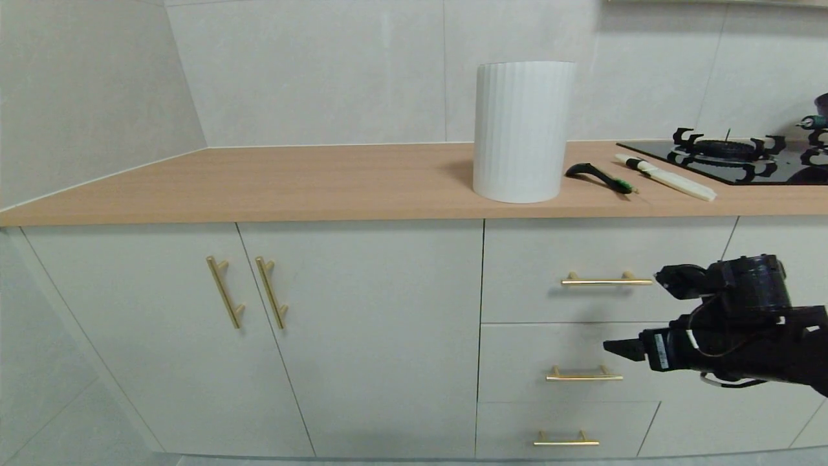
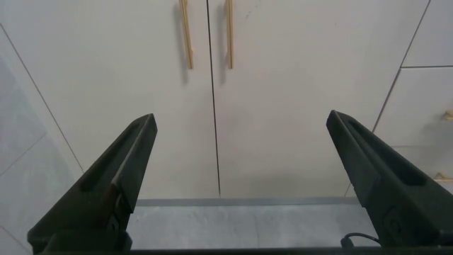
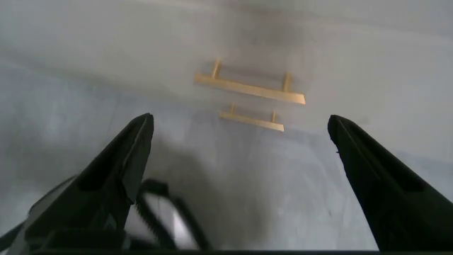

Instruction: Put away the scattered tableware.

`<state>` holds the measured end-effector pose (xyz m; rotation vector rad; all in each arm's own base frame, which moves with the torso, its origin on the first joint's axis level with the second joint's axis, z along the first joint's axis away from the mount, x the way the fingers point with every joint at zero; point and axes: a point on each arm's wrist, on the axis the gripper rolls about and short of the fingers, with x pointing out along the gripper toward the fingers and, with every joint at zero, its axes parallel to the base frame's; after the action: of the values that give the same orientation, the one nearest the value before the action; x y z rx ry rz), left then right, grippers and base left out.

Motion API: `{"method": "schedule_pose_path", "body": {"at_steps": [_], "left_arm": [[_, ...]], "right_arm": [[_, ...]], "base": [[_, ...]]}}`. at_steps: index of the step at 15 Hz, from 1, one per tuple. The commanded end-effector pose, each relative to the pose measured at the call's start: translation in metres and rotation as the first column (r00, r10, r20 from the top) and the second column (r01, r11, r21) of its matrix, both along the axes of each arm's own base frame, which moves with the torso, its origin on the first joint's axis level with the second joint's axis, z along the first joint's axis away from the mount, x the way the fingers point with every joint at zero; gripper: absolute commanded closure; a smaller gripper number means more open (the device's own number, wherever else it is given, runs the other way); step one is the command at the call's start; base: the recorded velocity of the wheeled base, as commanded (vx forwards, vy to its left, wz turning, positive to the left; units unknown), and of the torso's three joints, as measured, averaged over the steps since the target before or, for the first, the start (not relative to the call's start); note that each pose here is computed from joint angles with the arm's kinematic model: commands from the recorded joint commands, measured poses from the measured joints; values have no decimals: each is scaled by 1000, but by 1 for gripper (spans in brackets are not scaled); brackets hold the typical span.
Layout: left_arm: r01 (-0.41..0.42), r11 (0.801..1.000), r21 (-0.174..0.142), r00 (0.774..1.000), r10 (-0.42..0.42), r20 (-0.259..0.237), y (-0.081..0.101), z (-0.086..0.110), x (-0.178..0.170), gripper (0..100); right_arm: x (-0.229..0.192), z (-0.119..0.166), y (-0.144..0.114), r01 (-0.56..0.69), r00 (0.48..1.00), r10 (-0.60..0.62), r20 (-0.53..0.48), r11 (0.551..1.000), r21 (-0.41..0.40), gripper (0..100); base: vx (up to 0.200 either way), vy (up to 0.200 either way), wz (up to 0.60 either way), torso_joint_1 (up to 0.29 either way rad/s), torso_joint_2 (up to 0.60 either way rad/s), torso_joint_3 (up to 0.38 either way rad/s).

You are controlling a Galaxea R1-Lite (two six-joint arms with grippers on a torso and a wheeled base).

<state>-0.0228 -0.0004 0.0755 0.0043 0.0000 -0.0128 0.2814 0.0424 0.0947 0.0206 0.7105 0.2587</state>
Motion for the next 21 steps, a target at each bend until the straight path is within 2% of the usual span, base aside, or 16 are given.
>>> {"method": "schedule_pose_path", "body": {"at_steps": [1,5,9,12,15,18,19,21], "left_arm": [[0,1000,0,1000,0,0,0,0,0,0],[0,1000,0,1000,0,0,0,0,0,0],[0,1000,0,1000,0,0,0,0,0,0],[0,1000,0,1000,0,0,0,0,0,0],[0,1000,0,1000,0,0,0,0,0,0],[0,1000,0,1000,0,0,0,0,0,0],[0,1000,0,1000,0,0,0,0,0,0],[0,1000,0,1000,0,0,0,0,0,0]], "right_arm": [[35,-51,7,-5,998,4,-64,1000,-10,0],[61,-70,10,-3,998,2,-62,1000,-12,0],[79,-111,12,48,990,-54,-127,998,-49,0],[81,-124,12,65,985,-76,-152,995,-80,0],[68,-105,11,90,987,-101,-128,992,-84,0],[35,-46,12,123,992,-124,-28,992,-14,0],[34,-41,13,125,992,-125,-15,992,-9,0],[44,-53,14,131,991,-132,-35,991,-12,0]], "base": [[0,0,0,0,0,0],[0,0,0,0,0,0],[0,0,0,0,0,0],[0,0,0,0,0,0],[0,0,0,0,0,0],[0,0,0,17,17,-12],[0,0,0,0,0,0],[0,0,0,0,0,0]]}}
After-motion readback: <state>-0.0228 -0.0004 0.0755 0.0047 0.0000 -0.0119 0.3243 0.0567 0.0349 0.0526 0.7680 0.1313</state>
